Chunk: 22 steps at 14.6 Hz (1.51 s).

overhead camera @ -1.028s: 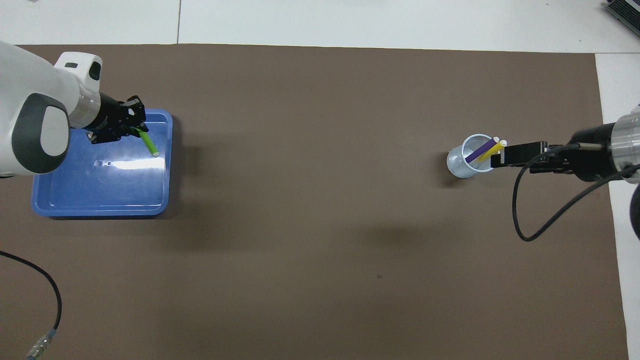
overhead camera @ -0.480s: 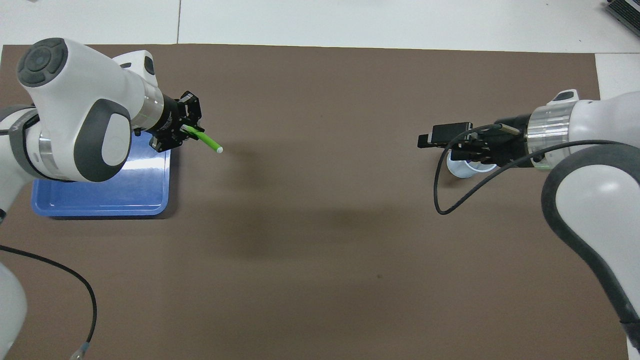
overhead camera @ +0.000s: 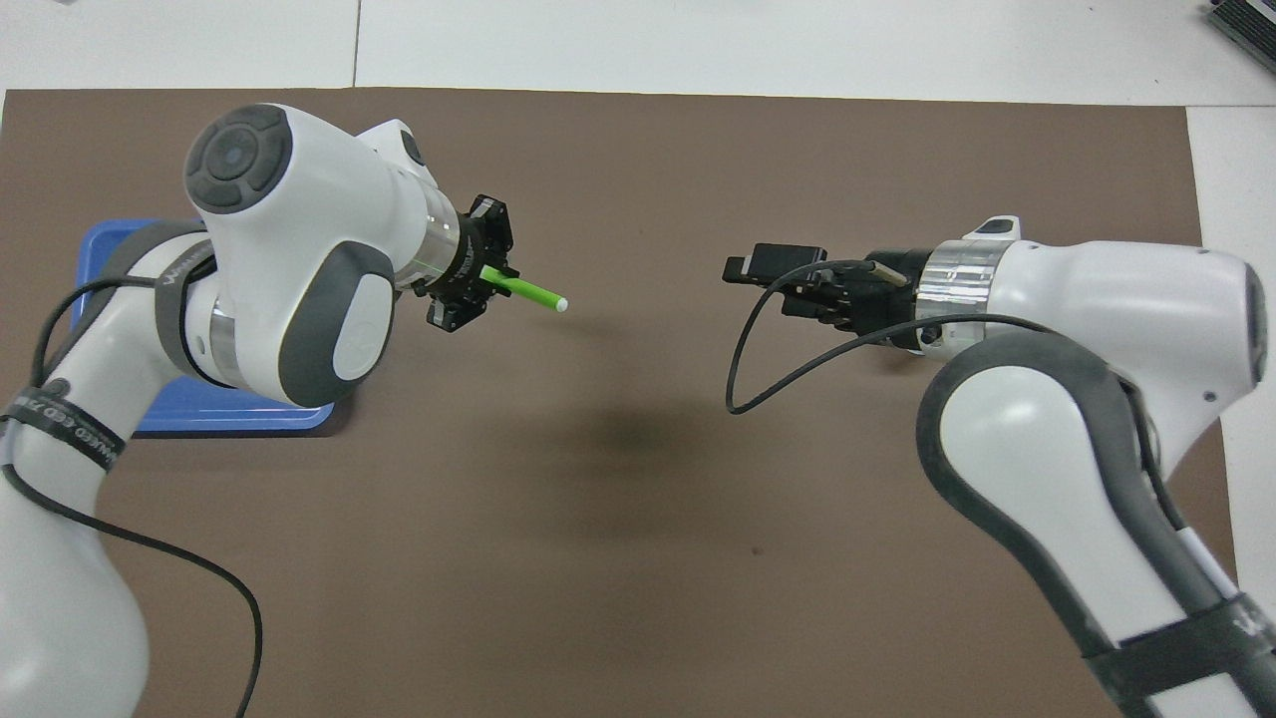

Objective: Transfer and insert pens with both arms
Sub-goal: 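Lift the green pen with the left gripper while the right gripper approaches, then grasp the green pen with the right gripper from the left gripper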

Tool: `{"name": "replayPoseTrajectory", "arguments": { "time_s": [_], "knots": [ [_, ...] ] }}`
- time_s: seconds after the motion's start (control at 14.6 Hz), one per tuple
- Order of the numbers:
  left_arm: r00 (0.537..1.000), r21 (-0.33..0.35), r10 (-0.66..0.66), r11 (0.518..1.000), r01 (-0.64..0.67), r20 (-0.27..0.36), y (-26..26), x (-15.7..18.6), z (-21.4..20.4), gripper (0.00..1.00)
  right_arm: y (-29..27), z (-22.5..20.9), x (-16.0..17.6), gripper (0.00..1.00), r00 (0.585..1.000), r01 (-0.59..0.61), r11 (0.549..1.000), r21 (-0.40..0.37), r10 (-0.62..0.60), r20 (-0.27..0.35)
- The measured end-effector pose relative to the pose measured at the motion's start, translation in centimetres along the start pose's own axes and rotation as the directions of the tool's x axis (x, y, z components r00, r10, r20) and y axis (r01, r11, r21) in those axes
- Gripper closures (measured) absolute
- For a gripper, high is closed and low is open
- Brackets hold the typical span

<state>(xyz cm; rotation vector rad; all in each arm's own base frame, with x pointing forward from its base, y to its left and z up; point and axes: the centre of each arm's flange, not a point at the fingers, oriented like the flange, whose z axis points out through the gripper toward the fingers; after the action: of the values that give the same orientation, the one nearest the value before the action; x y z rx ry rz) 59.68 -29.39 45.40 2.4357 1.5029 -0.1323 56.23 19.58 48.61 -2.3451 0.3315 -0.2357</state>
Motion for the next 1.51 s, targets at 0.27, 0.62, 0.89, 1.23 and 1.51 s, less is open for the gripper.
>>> {"name": "replayPoseTrajectory", "arguments": {
  "time_s": [0.27,0.62,0.89,1.23,1.51],
  "knots": [
    [0.996,-0.082,-0.084,0.993,0.088,0.041,0.6,-8.1,0.7,0.83,0.3,1.4,-0.8,0.0,1.0,-0.002,1.0,0.01,0.002,0.015],
    [0.988,-0.107,-0.084,0.989,0.098,0.129,0.5,-11.9,0.6,0.83,1.4,2.1,-1.5,0.0,0.998,0.052,0.998,0.022,-0.053,0.03],
    [0.977,-0.121,-0.106,0.984,0.129,0.183,0.6,-12.8,0.4,0.83,1.5,1.9,-1.4,0.21,0.997,0.069,0.997,0.022,-0.069,0.026],
    [0.975,-0.157,-0.091,0.98,0.124,0.204,0.6,-14.4,0.3,0.83,1.5,1.9,-1.4,0.48,0.997,0.07,0.997,0.022,-0.071,0.026],
    [0.974,-0.169,-0.092,0.977,0.128,0.206,0.7,-14.3,0.2,0.83,1.8,1.7,-1.2,0.57,0.997,0.078,0.997,0.021,-0.079,0.022]
  ]
}}
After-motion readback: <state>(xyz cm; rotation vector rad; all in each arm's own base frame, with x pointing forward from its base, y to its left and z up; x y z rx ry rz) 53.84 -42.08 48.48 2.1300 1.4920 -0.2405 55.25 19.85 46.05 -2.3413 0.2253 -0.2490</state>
